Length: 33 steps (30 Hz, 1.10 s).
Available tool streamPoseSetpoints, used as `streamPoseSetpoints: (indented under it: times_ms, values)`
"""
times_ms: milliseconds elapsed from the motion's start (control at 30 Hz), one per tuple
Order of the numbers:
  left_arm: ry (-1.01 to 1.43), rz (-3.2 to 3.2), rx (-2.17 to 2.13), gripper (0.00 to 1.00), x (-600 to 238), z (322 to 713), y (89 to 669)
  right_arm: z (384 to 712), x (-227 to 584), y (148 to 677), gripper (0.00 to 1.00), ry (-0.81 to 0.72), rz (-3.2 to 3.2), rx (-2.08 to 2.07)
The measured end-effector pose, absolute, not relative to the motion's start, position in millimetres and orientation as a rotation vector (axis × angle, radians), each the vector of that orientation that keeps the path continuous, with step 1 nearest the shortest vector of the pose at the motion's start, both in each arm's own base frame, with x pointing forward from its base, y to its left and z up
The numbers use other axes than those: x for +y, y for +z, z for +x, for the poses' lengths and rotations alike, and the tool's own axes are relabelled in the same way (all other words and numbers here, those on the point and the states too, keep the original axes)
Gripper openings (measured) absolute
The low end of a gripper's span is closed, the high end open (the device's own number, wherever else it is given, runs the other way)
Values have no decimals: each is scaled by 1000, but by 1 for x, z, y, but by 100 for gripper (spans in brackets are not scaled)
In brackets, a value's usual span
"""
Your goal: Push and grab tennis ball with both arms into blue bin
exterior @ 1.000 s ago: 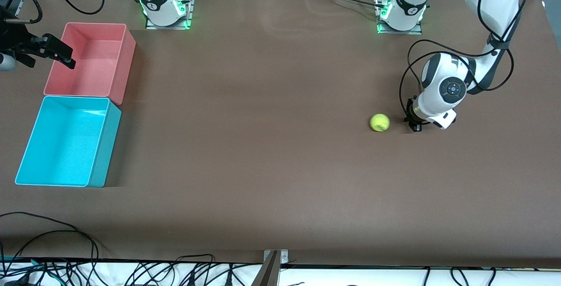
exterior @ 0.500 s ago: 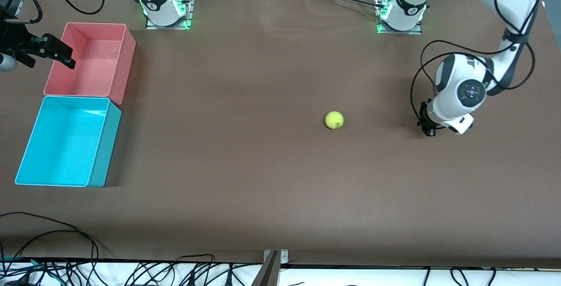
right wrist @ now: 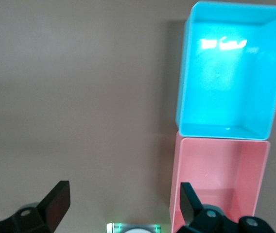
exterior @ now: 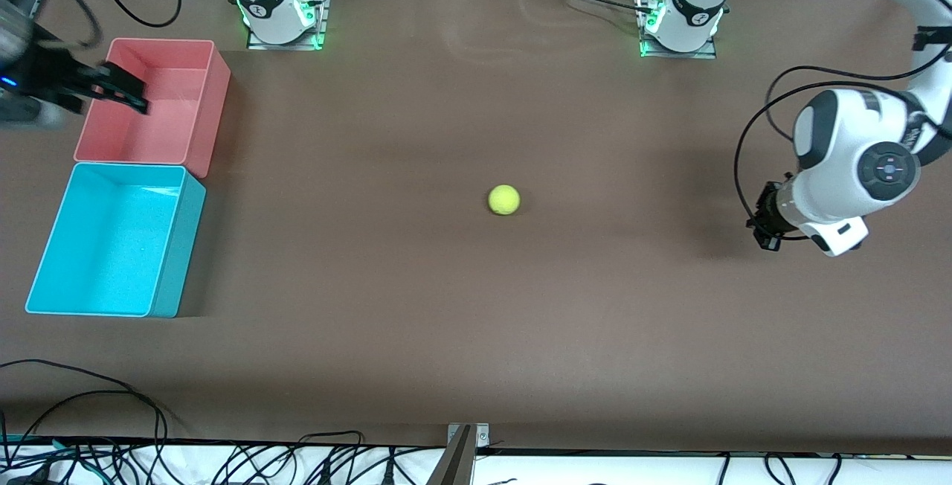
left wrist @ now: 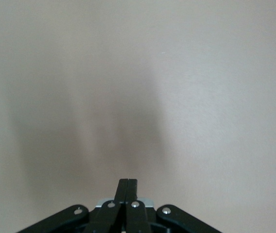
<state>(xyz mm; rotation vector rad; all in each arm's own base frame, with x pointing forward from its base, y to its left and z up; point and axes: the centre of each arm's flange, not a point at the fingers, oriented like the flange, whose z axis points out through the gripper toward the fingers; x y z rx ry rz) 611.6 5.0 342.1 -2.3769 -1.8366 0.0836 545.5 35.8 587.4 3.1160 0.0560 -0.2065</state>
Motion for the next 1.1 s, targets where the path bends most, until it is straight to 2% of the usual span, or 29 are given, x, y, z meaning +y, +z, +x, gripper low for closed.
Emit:
streamPoseSetpoints:
  times_ms: [233,600,867,967,1100]
  values:
    - [151,-2589,-1517,1,7,622,378,568,50,540,100,-327,3108,99]
    - [188,-2857,-990,1,10,635,444,573,59,524,100,-378,3105,132]
    - [238,-2983,-611,1,9,636,486,569,120,506,100,-431,3090,268]
    - [247,-3022,-494,7,7,635,501,567,145,490,100,-457,3075,293]
    - [256,-3069,-336,9,5,635,517,565,175,462,100,-444,3068,282]
